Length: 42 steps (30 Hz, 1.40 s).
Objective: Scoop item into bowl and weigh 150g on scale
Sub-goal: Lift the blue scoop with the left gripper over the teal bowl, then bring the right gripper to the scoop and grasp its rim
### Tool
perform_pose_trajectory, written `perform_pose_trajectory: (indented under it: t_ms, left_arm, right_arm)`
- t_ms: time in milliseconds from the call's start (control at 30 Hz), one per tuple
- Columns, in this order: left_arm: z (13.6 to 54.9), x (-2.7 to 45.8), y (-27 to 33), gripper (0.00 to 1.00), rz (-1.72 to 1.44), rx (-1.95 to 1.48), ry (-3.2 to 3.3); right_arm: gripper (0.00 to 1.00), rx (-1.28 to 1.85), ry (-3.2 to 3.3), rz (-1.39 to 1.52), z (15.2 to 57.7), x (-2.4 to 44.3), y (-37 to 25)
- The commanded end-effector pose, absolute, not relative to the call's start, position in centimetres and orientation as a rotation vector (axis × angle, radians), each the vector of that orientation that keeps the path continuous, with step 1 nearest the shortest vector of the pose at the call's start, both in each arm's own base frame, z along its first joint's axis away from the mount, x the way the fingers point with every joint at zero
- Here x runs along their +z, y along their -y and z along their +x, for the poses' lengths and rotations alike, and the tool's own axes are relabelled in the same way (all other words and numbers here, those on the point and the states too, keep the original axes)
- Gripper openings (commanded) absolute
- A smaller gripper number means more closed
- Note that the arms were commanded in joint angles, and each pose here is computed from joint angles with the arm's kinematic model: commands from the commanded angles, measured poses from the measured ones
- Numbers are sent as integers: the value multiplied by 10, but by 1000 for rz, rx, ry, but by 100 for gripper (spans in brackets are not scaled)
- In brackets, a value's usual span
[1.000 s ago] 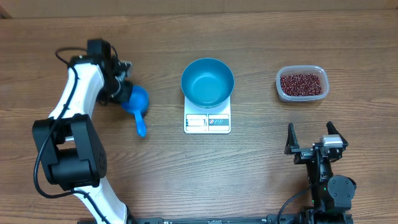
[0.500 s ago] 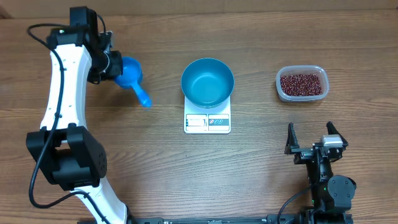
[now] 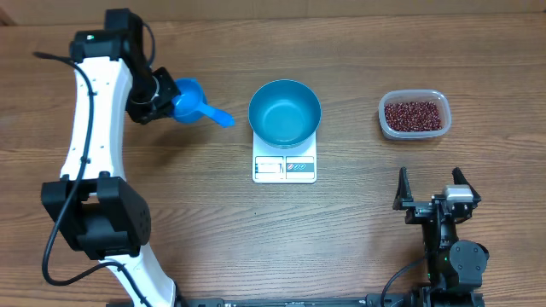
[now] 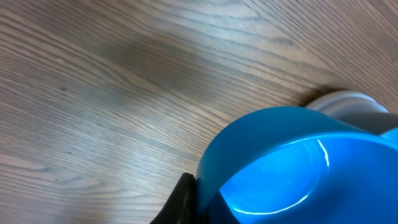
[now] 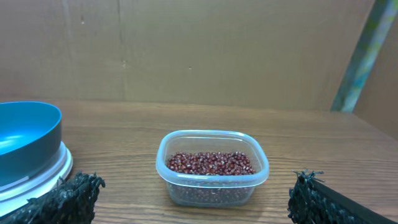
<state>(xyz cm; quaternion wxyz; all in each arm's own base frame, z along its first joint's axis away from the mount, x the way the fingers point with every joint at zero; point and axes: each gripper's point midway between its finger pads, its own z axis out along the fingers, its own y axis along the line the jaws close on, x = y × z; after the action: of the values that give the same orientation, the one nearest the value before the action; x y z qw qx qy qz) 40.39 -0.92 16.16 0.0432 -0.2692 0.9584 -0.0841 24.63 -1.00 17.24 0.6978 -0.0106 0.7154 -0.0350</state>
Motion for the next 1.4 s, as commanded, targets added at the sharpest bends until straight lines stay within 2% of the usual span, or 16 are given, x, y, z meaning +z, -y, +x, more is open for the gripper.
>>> perform_pose_trajectory:
  t_ms: [0,167,467,700,1033,1267,1367]
  left_arm:
    - [407,175,24,4,-791,-253,-2901]
    - [411,186,43,4,-687,-196,-2886]
    - [426,227,87,4,-583,-169,-2756]
    - [428,242,125,4,-626,-243,-2688]
    - [416,244,174,4,-729,-401,-2693]
    - [424,251,191,4,-682,-473,-2655]
    - [427,252,192,4,-679,-481,-2644]
  right_arm:
    - [100,-100,-1593,-8,246,170,14]
    - [100,-123,-1558,14,246,179,19]
    - [100,141,-1369,120,232,257,4]
    - [100,260,-1551,197,231,285,-3]
    - [100,814,-1825,-173,272,331,-96]
    - [100,1132,-1727,-430,298,339,-133]
    - [100,1289,-1729,-446,304,337,-141]
